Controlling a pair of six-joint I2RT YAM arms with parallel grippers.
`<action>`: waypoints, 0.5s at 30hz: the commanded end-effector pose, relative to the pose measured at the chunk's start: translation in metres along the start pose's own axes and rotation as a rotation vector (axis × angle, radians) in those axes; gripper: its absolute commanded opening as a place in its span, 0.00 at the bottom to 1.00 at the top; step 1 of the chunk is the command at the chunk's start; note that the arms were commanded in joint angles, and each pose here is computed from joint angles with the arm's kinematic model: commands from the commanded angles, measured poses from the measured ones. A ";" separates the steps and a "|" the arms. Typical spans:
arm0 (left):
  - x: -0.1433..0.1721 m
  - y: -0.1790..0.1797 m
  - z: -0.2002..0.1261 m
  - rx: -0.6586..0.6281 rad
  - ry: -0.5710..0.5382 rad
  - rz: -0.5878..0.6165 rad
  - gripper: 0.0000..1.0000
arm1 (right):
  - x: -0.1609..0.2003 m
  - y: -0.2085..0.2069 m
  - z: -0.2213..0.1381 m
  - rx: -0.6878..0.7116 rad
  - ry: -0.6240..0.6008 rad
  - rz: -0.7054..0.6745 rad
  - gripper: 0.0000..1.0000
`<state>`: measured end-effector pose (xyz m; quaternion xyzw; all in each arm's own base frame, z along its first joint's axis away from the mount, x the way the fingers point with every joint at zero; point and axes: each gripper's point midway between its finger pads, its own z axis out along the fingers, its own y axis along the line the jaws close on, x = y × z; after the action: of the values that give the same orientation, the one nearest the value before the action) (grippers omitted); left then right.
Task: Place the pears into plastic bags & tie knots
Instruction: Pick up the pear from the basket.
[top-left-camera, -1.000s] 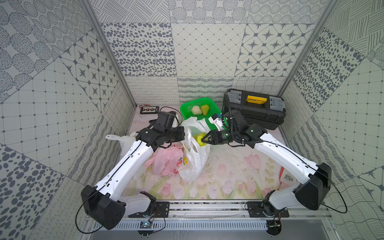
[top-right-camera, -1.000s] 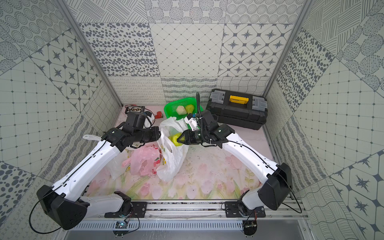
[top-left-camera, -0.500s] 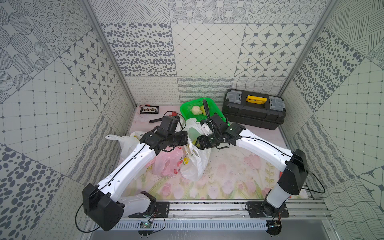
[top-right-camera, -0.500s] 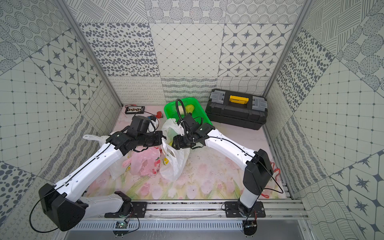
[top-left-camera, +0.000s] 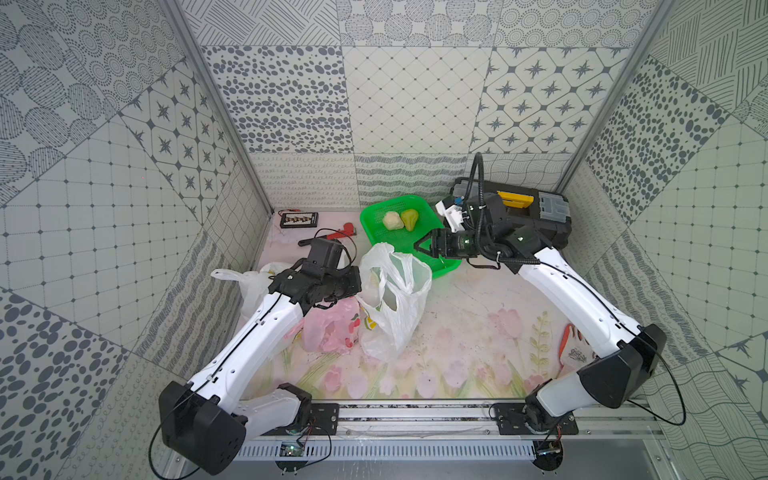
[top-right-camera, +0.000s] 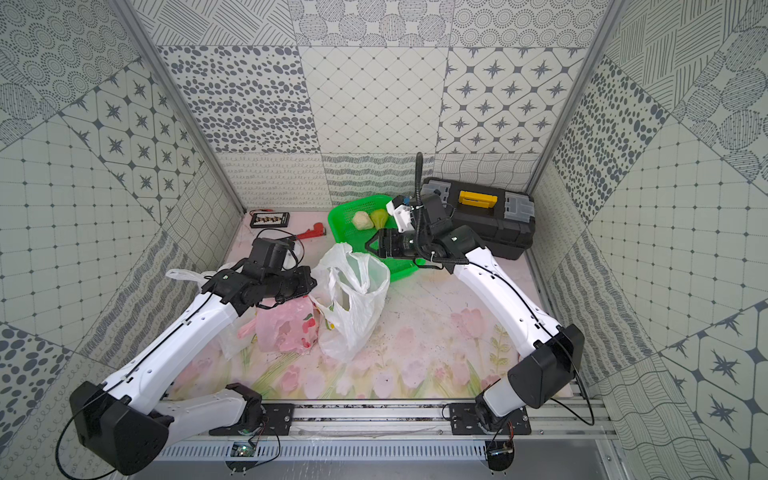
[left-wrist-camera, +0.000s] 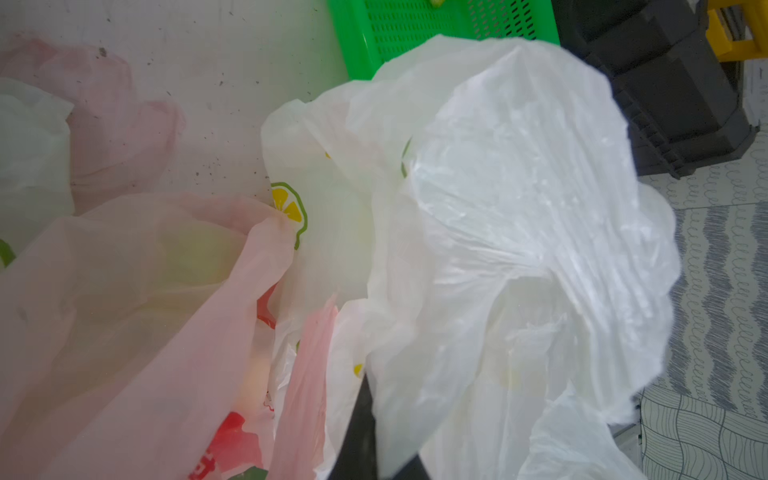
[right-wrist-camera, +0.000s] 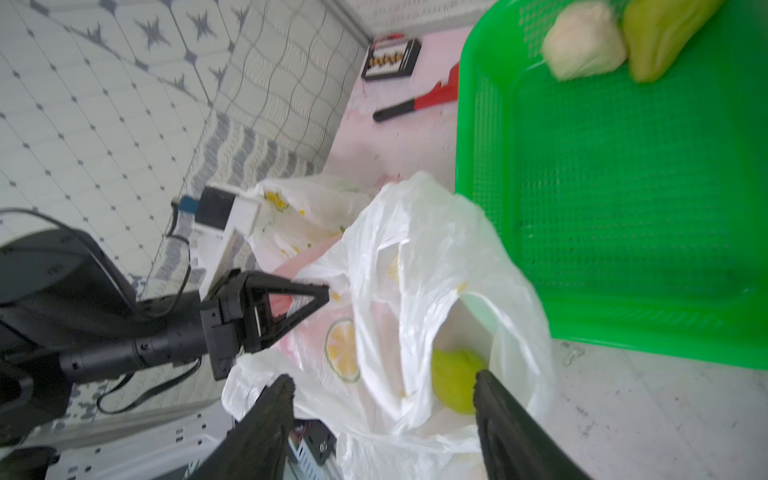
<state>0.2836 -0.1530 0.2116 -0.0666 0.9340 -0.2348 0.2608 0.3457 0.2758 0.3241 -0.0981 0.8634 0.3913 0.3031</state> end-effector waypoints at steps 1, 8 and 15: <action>-0.007 0.028 -0.021 -0.114 -0.063 -0.033 0.00 | -0.039 -0.053 0.026 0.144 -0.143 0.071 0.68; 0.004 0.057 -0.031 -0.229 -0.063 -0.073 0.00 | -0.083 -0.134 0.120 0.345 -0.233 0.125 0.70; 0.008 0.042 -0.019 -0.136 -0.024 -0.089 0.00 | -0.098 -0.193 0.208 0.435 -0.290 0.243 0.70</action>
<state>0.2704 -0.1108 0.2093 -0.1197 0.9373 -0.1796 0.2738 0.5664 0.2869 0.1349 0.0837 0.9084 0.2346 0.3358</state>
